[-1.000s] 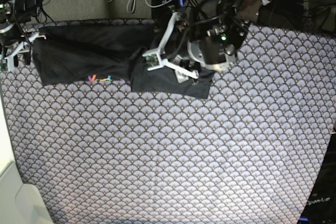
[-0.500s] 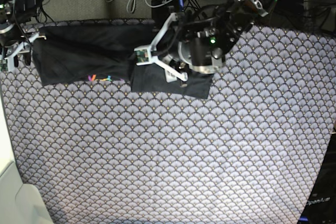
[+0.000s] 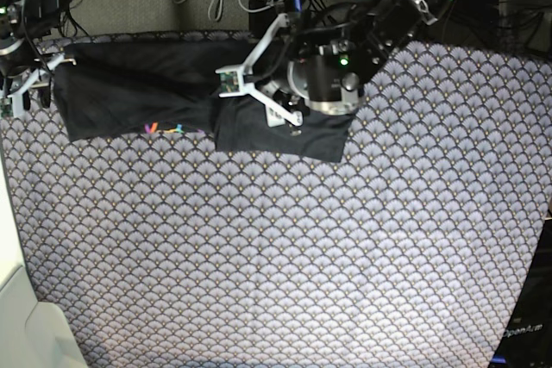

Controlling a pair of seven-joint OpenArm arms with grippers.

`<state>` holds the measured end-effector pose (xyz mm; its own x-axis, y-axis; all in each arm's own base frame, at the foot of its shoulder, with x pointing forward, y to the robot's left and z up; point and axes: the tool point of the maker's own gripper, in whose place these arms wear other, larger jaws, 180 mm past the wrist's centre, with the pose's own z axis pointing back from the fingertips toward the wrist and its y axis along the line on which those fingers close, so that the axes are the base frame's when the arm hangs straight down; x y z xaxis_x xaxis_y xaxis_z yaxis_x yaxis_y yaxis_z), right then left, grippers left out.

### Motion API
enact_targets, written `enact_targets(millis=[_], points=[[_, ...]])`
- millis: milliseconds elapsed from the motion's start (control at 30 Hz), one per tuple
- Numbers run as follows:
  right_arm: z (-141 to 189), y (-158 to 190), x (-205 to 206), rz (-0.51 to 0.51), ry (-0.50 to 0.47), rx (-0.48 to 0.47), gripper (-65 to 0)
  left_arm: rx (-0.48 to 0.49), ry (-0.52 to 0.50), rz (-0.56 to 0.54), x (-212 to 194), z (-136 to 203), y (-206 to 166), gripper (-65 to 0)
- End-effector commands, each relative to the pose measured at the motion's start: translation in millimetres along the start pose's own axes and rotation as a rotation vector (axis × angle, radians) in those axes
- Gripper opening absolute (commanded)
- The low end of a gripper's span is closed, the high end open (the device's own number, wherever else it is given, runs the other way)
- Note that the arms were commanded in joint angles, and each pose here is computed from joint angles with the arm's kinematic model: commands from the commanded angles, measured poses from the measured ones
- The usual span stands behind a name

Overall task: Fold the T-shirt properly
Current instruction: 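Lower the folded end onto the shirt's middle with the left gripper, then press the folded end flat with the left gripper, holding it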

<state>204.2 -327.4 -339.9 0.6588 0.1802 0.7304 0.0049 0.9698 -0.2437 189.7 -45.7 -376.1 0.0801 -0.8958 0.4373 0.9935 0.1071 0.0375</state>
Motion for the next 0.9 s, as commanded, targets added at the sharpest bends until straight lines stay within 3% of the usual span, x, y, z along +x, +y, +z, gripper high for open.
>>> enact_targets(millis=[0,100,267,400,567,867], points=[[4,-6,14,0.017,-0.046,-0.016,-42.1,0.011,-0.03,-0.007,9,4,3,-18.0],[4,-6,14,0.017,-0.046,-0.016,-42.1,0.011,-0.03,-0.007,9,4,3,-22.6],[4,-6,14,0.019,-0.046,-0.016,-42.1,0.014,-0.031,-0.009,9,4,4,-41.0],[4,-6,14,0.019,-0.046,-0.016,-42.1,0.038,-0.011,-0.013,6,5,9,-50.1],[4,-7,14,0.02,-0.046,-0.017,-42.1,0.084,0.041,-0.038,-1,3,14,-50.3],[4,-7,14,0.02,-0.046,-0.017,-42.1,0.085,0.022,-0.038,4,5,14,-50.1]])
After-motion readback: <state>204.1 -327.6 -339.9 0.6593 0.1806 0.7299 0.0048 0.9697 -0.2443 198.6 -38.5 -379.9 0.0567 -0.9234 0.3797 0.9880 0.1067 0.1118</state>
